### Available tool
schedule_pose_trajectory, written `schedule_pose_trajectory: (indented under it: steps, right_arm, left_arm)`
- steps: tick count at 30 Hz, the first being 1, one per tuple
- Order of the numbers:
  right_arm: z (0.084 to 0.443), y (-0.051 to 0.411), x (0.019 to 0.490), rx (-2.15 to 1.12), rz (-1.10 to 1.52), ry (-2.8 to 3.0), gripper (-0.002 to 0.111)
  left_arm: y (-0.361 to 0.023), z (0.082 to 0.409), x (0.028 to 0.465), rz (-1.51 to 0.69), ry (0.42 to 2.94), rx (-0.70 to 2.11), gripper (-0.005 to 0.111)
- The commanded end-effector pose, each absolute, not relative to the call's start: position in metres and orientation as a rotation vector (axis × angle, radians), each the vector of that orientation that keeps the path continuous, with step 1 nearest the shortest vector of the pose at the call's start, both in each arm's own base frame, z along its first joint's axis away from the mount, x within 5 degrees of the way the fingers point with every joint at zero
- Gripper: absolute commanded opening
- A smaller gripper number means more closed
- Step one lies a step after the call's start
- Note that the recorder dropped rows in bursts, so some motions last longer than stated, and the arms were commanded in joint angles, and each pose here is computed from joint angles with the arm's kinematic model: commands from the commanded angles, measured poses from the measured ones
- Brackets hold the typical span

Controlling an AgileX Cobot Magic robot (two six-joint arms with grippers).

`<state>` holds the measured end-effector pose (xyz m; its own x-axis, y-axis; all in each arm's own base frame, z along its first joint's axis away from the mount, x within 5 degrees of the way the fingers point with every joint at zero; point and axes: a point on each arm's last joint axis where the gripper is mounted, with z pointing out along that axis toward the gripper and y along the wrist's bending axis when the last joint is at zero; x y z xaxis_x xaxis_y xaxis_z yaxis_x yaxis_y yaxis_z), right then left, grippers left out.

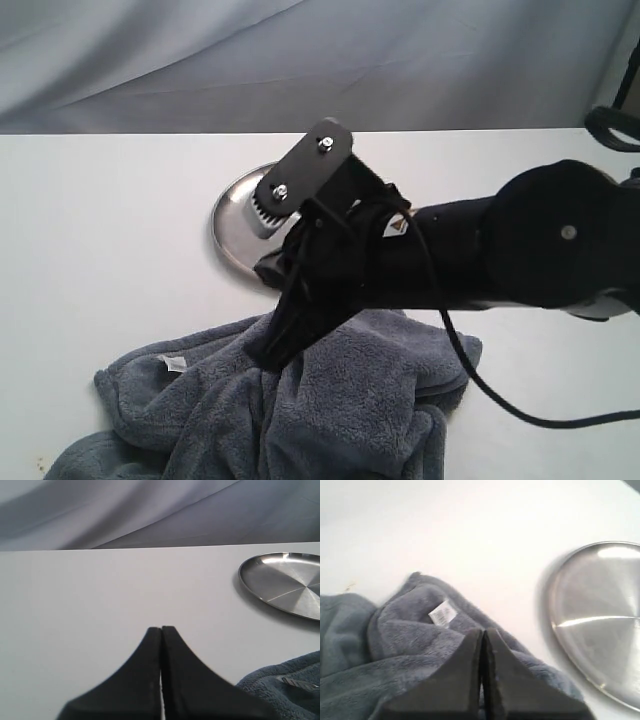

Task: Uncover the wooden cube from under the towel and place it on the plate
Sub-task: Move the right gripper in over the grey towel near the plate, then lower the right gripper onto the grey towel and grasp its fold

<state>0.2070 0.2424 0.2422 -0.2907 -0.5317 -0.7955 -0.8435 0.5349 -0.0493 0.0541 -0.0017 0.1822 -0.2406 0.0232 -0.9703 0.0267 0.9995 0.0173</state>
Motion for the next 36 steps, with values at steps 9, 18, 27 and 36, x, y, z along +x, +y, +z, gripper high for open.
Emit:
schedule_pose_trajectory:
  steps: [9, 18, 27, 36]
  right_arm:
    - [0.226, 0.187, 0.22, -1.213, 0.665, 2.339, 0.0]
    - [0.224, 0.198, 0.183, -1.586, 0.851, 2.342, 0.0]
    - [0.231, 0.244, 0.162, -1.641, 0.821, 2.0, 0.0]
    - [0.245, 0.237, 0.216, -1.212, 0.376, 1.853, 0.0]
  left_arm:
    - [-0.002, 0.185, 0.054, -0.005, 1.795, 0.03, 0.0]
    - [-0.002, 0.185, 0.054, -0.005, 1.795, 0.03, 0.0]
    - [-0.002, 0.185, 0.054, -0.005, 1.795, 0.03, 0.0]
    - [-0.002, 0.185, 0.054, -0.005, 1.795, 0.03, 0.0]
